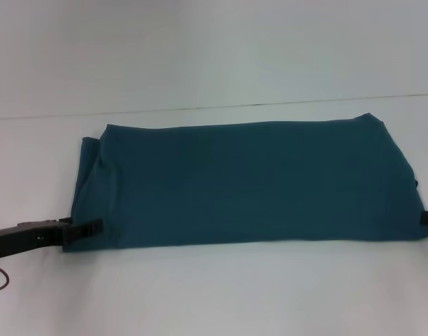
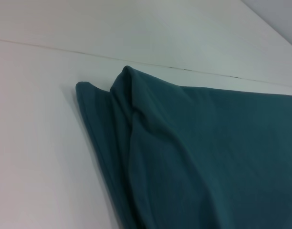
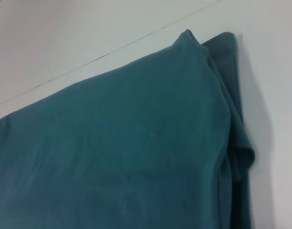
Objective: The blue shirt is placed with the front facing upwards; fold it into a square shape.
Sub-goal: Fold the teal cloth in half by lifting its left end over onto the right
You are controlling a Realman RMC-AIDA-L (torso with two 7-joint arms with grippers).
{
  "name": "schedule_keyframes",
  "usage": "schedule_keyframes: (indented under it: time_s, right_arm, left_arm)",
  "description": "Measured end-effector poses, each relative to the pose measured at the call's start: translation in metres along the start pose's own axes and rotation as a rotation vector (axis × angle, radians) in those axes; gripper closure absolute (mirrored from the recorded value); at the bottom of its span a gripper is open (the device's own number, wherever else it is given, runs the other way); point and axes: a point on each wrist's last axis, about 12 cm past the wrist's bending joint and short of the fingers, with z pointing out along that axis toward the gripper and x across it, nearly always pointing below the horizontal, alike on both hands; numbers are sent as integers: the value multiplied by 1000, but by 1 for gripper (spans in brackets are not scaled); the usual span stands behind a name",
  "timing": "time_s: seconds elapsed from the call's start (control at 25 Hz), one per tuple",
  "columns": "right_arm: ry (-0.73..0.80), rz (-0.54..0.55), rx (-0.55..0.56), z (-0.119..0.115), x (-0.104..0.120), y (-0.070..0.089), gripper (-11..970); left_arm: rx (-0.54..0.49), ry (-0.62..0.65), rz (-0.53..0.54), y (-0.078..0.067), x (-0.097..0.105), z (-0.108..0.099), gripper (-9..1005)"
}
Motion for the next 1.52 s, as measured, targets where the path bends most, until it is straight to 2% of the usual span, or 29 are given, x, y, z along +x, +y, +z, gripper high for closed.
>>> schedule_keyframes:
  time_s: [0.72, 1.16, 1.52]
  right_arm:
    - [7, 0, -1, 1, 2, 1, 957]
    - [7, 0, -2, 2, 2, 1, 956]
    - [7, -1, 1, 2, 3, 1, 956]
  left_arm:
    - [-8, 20, -3, 5, 6, -11, 251]
    - [47, 39, 21, -4, 1, -7, 252]
    - [43, 37, 37, -4, -3, -5, 253]
